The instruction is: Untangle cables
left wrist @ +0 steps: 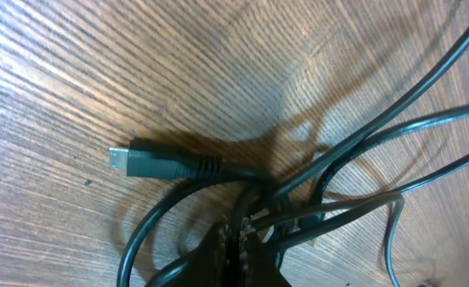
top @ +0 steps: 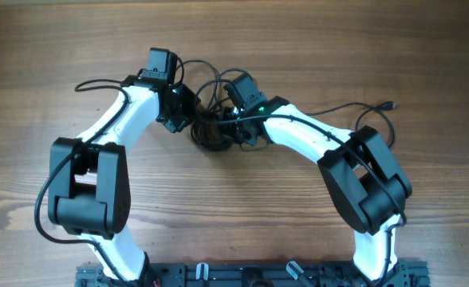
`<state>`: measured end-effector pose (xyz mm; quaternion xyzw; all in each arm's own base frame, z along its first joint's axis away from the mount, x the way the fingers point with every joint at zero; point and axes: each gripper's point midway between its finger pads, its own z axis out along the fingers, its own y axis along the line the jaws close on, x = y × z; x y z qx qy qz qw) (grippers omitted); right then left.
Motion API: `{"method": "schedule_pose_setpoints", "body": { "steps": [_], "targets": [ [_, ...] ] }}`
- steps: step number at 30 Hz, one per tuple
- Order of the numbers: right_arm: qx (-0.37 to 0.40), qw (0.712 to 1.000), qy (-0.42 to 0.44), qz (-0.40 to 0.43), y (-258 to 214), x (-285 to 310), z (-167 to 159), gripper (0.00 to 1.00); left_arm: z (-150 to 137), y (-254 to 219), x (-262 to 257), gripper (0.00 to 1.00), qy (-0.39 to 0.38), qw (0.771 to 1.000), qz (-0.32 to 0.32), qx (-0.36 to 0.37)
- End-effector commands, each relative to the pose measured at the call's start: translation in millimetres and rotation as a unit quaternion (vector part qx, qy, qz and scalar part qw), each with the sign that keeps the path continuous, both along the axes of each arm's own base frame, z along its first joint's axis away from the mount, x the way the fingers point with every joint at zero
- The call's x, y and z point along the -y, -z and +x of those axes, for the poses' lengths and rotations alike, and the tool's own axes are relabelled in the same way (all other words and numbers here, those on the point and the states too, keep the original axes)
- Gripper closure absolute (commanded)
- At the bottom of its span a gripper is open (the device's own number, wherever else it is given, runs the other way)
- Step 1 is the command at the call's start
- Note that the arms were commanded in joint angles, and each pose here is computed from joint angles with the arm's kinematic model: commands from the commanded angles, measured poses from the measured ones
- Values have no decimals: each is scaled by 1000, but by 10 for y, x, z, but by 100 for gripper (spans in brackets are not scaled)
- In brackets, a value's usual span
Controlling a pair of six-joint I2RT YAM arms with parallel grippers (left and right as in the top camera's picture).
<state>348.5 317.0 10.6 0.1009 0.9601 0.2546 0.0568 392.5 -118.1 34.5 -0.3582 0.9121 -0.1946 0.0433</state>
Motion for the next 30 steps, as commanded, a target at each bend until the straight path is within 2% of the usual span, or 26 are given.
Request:
{"method": "schedule_pose_setpoints", "body": {
  "steps": [1,4,7,15,19,24,28,30],
  "targets": [
    [19,999,-22,-32,92,107,25,96,96,-18,-119,92,-5,1000,13,14],
    [44,998,-41,-18,-128,95,64,96,103,-17,-153,91,-9,1000,13,13],
    [101,993,-65,1,-552,61,126,96,107,-17,-171,91,-12,1000,13,13],
    [195,974,-114,21,-1307,85,88,96,107,-17,-171,82,-12,1000,13,13],
    [200,971,-125,30,-1432,86,22,96,107,-17,-171,78,-11,1000,13,13],
    [212,958,-186,51,-1470,-5,-85,96,107,-17,-171,73,-11,1000,13,13],
    [205,958,-185,69,-1502,-51,-112,96,107,-17,-171,69,-11,1000,13,13],
    [180,968,-157,77,-1491,-46,-128,96,107,-17,-171,66,-11,1000,13,13]
  ]
}}
